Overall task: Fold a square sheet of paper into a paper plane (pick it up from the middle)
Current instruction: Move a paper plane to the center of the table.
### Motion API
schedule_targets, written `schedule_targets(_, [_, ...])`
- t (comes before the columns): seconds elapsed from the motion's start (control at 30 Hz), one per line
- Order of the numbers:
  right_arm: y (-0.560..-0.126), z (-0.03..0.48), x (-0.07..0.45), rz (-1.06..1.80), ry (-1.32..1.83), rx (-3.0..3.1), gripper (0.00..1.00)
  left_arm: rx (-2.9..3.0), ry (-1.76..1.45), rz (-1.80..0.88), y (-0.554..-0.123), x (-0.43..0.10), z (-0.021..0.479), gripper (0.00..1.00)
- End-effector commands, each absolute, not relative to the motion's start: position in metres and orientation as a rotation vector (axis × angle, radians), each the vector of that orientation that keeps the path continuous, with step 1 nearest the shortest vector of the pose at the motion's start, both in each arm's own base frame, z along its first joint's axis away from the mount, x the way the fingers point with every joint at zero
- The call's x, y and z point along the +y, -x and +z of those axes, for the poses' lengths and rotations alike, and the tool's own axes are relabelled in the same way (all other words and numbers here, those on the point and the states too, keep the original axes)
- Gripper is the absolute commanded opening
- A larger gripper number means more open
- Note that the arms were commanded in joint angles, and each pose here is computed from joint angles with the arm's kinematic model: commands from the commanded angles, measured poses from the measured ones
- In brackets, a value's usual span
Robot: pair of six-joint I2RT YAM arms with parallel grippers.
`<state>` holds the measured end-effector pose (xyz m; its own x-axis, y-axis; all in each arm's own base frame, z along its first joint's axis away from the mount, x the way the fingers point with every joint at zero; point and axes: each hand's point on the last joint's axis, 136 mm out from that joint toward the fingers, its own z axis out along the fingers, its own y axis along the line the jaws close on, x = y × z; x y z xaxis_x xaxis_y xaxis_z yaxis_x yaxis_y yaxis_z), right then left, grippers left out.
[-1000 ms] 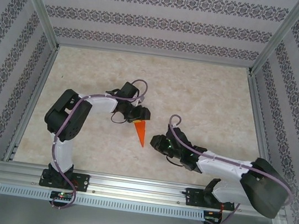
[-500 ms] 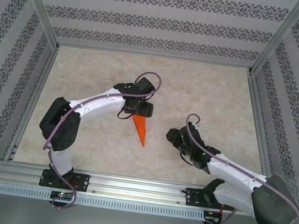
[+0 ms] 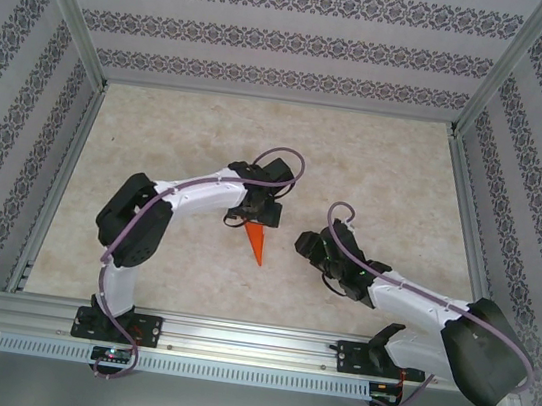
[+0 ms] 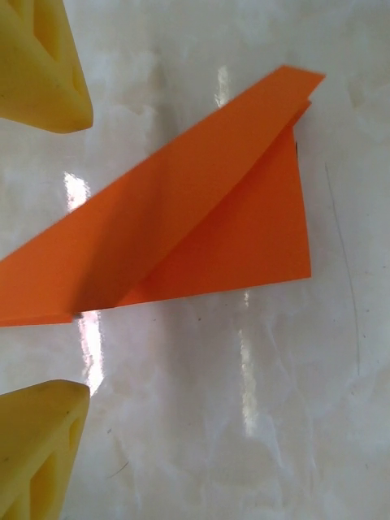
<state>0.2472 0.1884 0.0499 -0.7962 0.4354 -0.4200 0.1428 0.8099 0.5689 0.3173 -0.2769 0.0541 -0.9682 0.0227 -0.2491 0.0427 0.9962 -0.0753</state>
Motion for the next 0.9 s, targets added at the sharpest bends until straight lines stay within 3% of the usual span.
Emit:
schedule_targets(0.0, [-0.259, 0.066, 0.2, 0.773, -0.409, 2.398, 0.61, 2.926, -0.028, -0.081, -0.313, -0.278, 0.05, 0.79])
schedule_targets(0.2, [-0.26, 0.063, 0.207, 0.777, -0.388, 2.431, 0.61, 2.913, -0.017, -0.04, -0.314, -0.27, 0.05, 0.7])
schedule_targets(0.5, [-0.269, 0.062, 0.229, 0.799, -0.342, 2.471, 0.61, 2.853, 0.019, -0.035, -0.313, -0.243, 0.066, 0.39])
schedule_targets(0.6, [-0.272, 0.063, 0.238, 0.814, -0.314, 2.476, 0.61, 2.857, 0.032, -0.029, -0.312, -0.234, 0.066, 0.31])
schedule_targets(0.7, [-0.273, 0.069, 0.256, 0.872, -0.24, 2.476, 0.6, 2.846, 0.056, -0.057, -0.31, -0.229, 0.067, 0.29])
schedule_targets(0.87, [-0.273, 0.067, 0.282, 0.94, -0.131, 2.513, 0.57, 2.839, 0.079, -0.11, -0.308, -0.224, 0.065, 0.16])
